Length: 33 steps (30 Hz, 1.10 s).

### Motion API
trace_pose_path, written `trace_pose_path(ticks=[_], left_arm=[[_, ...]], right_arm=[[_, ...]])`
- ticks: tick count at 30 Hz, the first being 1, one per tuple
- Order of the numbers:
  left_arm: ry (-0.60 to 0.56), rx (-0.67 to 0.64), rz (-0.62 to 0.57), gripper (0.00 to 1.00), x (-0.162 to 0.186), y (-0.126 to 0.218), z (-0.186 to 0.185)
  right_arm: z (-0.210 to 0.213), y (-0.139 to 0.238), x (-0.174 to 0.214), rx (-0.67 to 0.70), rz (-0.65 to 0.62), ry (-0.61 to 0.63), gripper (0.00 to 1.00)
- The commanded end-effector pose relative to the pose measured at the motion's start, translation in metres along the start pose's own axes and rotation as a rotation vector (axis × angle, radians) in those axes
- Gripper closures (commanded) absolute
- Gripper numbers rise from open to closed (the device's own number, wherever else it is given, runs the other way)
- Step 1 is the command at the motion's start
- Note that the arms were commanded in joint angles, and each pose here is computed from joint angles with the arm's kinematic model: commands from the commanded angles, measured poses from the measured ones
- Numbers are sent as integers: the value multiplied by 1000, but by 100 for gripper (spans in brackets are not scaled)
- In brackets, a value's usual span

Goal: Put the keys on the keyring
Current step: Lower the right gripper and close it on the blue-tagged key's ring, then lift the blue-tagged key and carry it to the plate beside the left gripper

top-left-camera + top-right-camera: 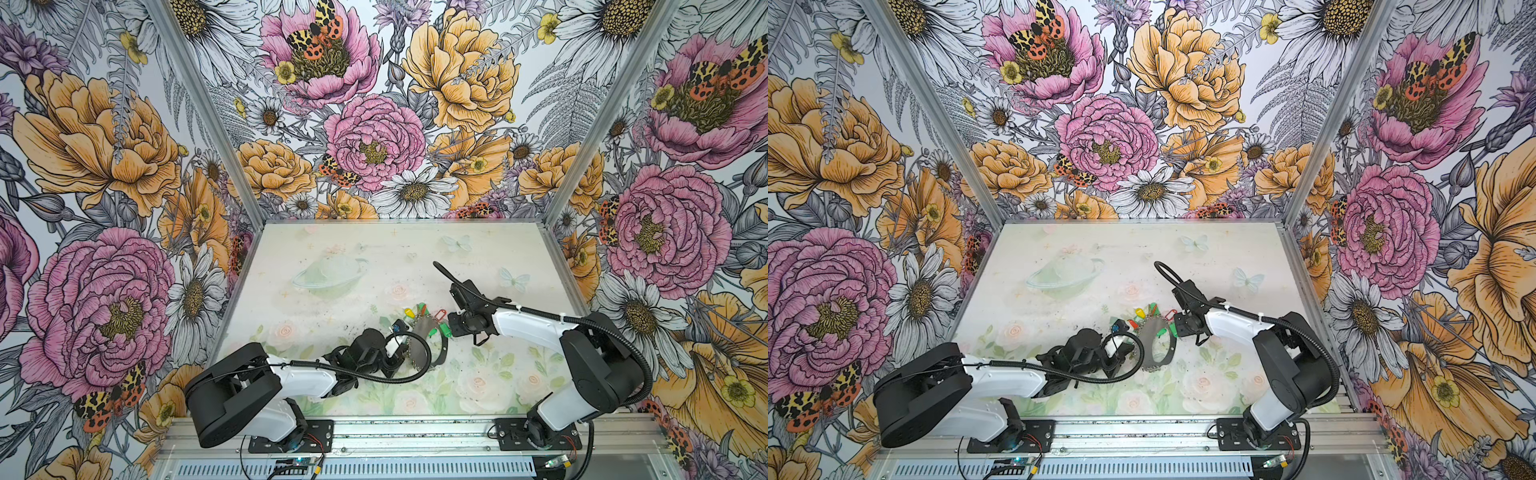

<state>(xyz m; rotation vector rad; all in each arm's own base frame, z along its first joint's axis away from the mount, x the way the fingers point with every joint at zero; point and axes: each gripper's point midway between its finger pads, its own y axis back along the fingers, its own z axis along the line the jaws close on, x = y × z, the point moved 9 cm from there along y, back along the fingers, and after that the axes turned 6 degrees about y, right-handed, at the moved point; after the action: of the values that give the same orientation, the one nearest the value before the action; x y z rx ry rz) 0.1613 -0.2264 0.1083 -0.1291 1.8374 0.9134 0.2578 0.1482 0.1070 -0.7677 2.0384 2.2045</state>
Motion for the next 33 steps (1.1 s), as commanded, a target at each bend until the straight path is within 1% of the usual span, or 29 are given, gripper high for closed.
trace_pose_path(ticks=[1, 10, 15, 16, 20, 24, 26, 30, 33], left_arm=[[-16, 2, -48, 100, -10, 0, -3], [-20, 4, -60, 100, -12, 2, -3], [-22, 13, -88, 100, -16, 9, -5], [-24, 18, -96, 100, -17, 11, -5], [-46, 53, -131, 100, -25, 21, -9], [-77, 91, -156, 100, -32, 29, -13], [-95, 112, -164, 100, -35, 32, -15], [-138, 154, -162, 100, -39, 36, -18], [-178, 185, -153, 100, -41, 39, -20]], right_arm=[[3, 1, -8, 11, -27, 9, 89], [2, 0, -7, 21, -24, 15, 92], [5, 12, -11, -17, -60, 35, 98], [6, 19, -13, -38, -82, 46, 100], [11, 48, -19, -111, -179, 99, 100], [21, 73, -16, -185, -267, 194, 100], [26, 80, -13, -204, -311, 239, 100], [39, 92, -9, -299, -408, 303, 100], [52, 95, -1, -365, -475, 388, 100]])
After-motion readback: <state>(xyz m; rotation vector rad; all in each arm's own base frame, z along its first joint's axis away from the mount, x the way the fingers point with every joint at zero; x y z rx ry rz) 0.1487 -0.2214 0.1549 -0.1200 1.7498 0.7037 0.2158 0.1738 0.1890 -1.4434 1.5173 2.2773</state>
